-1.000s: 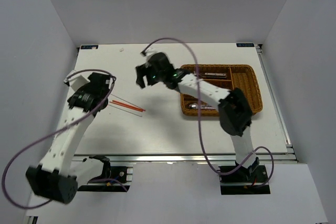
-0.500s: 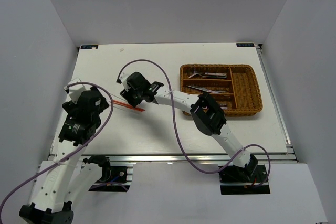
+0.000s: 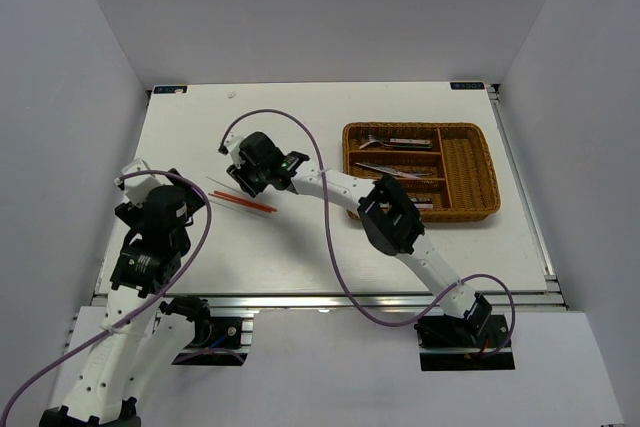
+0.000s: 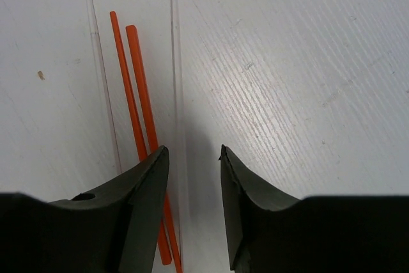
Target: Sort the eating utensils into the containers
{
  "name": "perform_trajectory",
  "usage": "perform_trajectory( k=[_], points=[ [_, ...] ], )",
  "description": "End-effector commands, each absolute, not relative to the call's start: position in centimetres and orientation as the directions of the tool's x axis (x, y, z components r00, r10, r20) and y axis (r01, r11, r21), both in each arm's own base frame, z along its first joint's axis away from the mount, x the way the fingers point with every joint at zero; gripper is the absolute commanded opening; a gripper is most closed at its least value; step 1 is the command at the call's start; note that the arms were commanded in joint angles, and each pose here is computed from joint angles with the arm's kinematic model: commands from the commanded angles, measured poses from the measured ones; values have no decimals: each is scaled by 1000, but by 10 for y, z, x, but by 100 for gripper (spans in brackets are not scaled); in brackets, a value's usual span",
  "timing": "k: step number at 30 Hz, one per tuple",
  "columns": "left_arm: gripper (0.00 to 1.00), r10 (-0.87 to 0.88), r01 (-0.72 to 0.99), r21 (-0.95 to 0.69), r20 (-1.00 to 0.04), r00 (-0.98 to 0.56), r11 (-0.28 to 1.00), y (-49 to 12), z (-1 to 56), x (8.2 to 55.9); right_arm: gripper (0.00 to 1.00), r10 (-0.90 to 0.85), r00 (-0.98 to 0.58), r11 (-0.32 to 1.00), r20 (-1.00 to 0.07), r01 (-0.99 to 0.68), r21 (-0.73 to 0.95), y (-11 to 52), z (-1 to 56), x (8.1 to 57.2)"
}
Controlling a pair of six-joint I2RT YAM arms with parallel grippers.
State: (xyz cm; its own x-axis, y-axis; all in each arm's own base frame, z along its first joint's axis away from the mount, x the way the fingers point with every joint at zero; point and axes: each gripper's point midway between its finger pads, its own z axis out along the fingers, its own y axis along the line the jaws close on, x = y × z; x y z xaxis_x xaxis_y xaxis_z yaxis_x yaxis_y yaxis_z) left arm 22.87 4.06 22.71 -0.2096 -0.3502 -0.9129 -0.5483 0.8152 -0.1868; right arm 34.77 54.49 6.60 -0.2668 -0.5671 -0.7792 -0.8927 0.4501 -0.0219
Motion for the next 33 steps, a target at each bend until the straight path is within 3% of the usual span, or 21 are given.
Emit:
perform_trajectory(
  k=[1,15,25,29,30,33],
  points=[
    [98,-353,-552,-199,-917,-187,810,41,229,231,43,-544,-244,429,-803,-903,-16,552,74,349],
    [98,-356,-544,-209,-917,-180,813,40,230,231,40,-625,-272,431,-731,-902,-33,541,23,352],
    [98,-362,-541,-222,-918,-165,811,41,233,229,12,-735,-261,444,-626,-883,-153,501,-8,354],
    [98,-362,-536,-224,-917,-167,814,40,233,229,7,-743,-256,443,-618,-881,-167,487,-7,348],
    [98,-362,-536,-224,-917,-167,814,40,233,229,0,-743,-257,445,-618,-879,-171,485,-8,347],
    [98,-362,-537,-225,-917,-165,813,40,233,229,0,-712,-278,464,-645,-876,-134,486,1,342]
  ],
)
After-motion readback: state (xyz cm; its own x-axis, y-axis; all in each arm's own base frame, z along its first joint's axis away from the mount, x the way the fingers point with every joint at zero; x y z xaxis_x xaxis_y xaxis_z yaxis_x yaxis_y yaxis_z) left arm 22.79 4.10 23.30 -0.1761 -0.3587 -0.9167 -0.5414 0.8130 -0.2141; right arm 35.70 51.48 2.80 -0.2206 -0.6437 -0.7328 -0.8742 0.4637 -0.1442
